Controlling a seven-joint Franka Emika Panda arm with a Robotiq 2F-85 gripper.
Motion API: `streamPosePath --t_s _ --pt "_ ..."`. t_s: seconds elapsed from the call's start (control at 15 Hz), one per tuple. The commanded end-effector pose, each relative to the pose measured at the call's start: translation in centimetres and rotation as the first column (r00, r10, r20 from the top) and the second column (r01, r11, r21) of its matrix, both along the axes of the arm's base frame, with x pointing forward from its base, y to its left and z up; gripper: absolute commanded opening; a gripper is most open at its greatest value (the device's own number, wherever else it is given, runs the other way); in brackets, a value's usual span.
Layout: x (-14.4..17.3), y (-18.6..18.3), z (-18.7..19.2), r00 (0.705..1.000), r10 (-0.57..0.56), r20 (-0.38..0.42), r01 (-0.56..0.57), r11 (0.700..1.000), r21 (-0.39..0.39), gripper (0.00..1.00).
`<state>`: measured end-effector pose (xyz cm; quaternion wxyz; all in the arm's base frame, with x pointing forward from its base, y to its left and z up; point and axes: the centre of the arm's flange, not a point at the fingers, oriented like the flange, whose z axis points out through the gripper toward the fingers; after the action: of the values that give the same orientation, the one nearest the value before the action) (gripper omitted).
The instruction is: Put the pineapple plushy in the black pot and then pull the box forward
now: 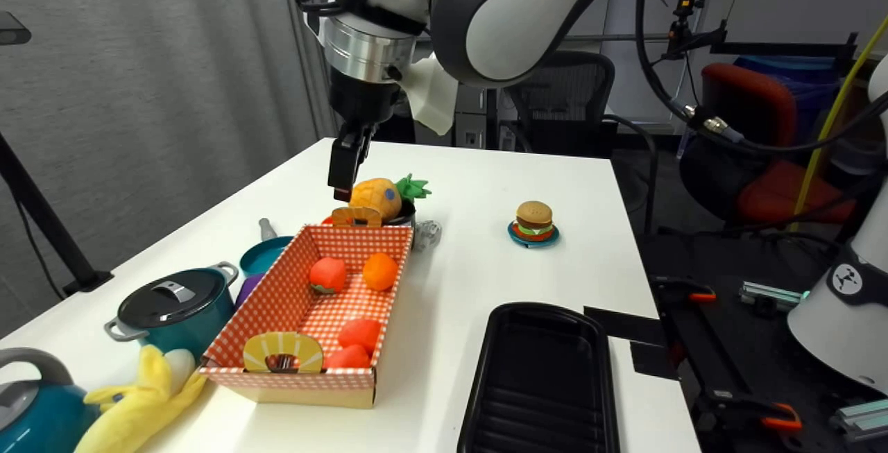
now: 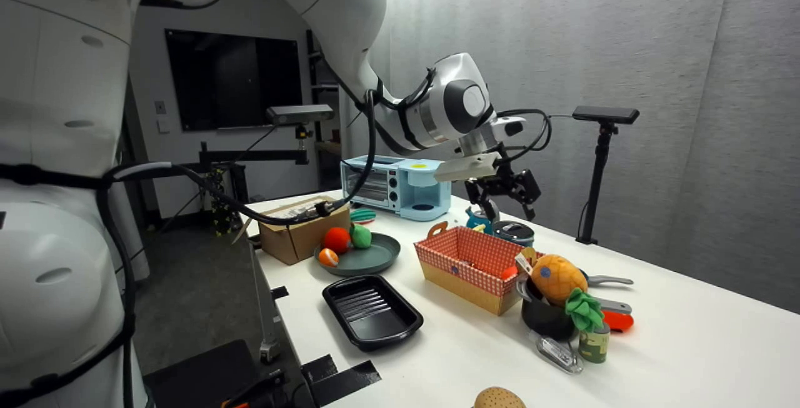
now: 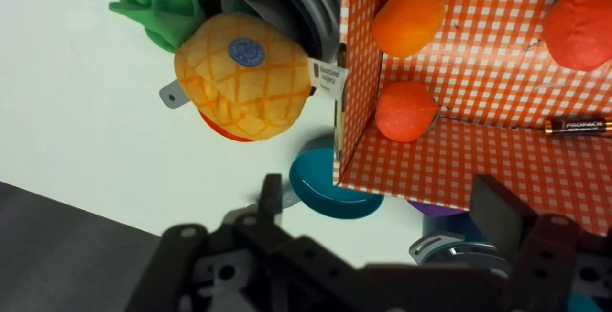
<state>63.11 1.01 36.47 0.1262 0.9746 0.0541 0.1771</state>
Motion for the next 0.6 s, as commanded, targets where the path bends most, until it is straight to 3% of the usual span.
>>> streamPosePath --t_s 0.0,0.27,0.33,0.4,0.53 --pt "1.7 -2.7 -2.0 0.998 -0.038 -0.046 0.038 0.999 0.013 1.00" --pt "2.2 -4.8 -5.1 0.993 -0.077 -0.086 0.077 0.997 -0.002 1.00" --pt "2.3 -4.9 -5.5 0.993 -0.081 -0.090 0.081 0.997 -0.010 0.96" --pt "2.4 -4.8 -5.7 0.993 -0.078 -0.093 0.077 0.997 -0.013 0.74" --pt "2.4 -4.3 -5.4 0.994 -0.068 -0.081 0.066 0.997 -0.026 0.69"
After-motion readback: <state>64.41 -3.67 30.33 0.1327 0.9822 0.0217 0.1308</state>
